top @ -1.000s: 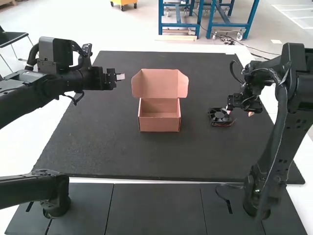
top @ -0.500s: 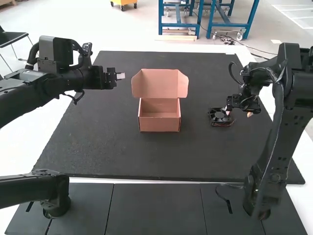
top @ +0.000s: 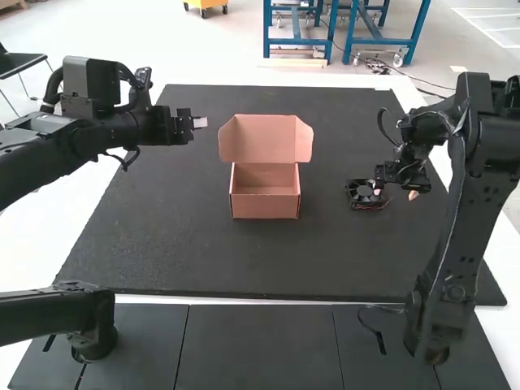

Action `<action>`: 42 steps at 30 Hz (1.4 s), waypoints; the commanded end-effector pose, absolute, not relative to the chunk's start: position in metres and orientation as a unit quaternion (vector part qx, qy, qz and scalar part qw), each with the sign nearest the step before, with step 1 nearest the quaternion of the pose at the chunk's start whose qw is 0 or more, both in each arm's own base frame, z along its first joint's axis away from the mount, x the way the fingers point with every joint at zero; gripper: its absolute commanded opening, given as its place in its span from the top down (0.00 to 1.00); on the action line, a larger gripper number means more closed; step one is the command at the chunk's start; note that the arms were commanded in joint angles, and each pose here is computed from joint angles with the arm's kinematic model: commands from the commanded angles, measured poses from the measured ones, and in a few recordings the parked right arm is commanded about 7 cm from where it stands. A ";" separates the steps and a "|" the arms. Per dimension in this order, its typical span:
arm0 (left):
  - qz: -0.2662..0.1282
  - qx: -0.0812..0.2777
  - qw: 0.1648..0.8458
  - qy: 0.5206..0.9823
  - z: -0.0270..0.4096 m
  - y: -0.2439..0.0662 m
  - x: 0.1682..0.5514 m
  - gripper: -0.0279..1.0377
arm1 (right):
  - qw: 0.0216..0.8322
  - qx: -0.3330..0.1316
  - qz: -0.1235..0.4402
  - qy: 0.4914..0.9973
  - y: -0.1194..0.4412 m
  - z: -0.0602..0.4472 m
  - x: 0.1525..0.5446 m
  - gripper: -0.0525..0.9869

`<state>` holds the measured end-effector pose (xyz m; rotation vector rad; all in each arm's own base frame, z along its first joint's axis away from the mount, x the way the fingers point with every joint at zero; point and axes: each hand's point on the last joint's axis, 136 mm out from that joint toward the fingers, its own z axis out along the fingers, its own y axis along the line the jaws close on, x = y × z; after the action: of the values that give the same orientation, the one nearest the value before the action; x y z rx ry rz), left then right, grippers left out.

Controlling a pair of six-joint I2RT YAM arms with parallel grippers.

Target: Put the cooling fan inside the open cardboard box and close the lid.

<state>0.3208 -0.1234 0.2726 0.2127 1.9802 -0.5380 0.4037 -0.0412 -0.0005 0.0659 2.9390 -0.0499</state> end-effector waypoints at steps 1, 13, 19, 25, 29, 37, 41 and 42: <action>-0.229 0.081 0.539 0.807 0.300 -0.121 0.325 0.07 | 0.093 0.017 -0.014 0.995 -0.042 -0.006 0.407 0.08; -0.232 0.081 0.550 0.798 0.314 -0.122 0.327 0.07 | 0.056 0.012 0.002 0.998 -0.036 -0.017 0.408 0.28; -0.233 0.079 0.550 0.798 0.314 -0.122 0.327 0.07 | 0.065 0.001 0.015 0.998 -0.025 -0.015 0.417 0.47; -0.233 0.080 0.551 0.798 0.316 -0.122 0.327 0.07 | 0.071 -0.009 0.035 0.997 -0.012 -0.012 0.421 0.74; -0.233 0.080 0.549 0.798 0.315 -0.122 0.328 0.07 | 0.068 -0.013 0.041 0.997 -0.009 -0.012 0.420 0.80; -0.234 0.080 0.548 0.799 0.314 -0.122 0.328 0.07 | 0.062 -0.007 0.055 0.997 -0.006 -0.010 0.417 0.97; -0.233 0.080 0.545 0.801 0.310 -0.123 0.329 0.07 | 0.056 -0.007 0.060 0.997 -0.006 -0.005 0.415 0.97; -0.233 0.080 0.544 0.802 0.309 -0.123 0.330 0.07 | 0.060 -0.007 0.065 0.996 -0.006 -0.002 0.417 0.97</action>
<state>0.3257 -0.1247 0.2915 0.1984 1.9439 -0.5512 0.4120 -0.0092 -0.0057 -0.0224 3.0245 0.1434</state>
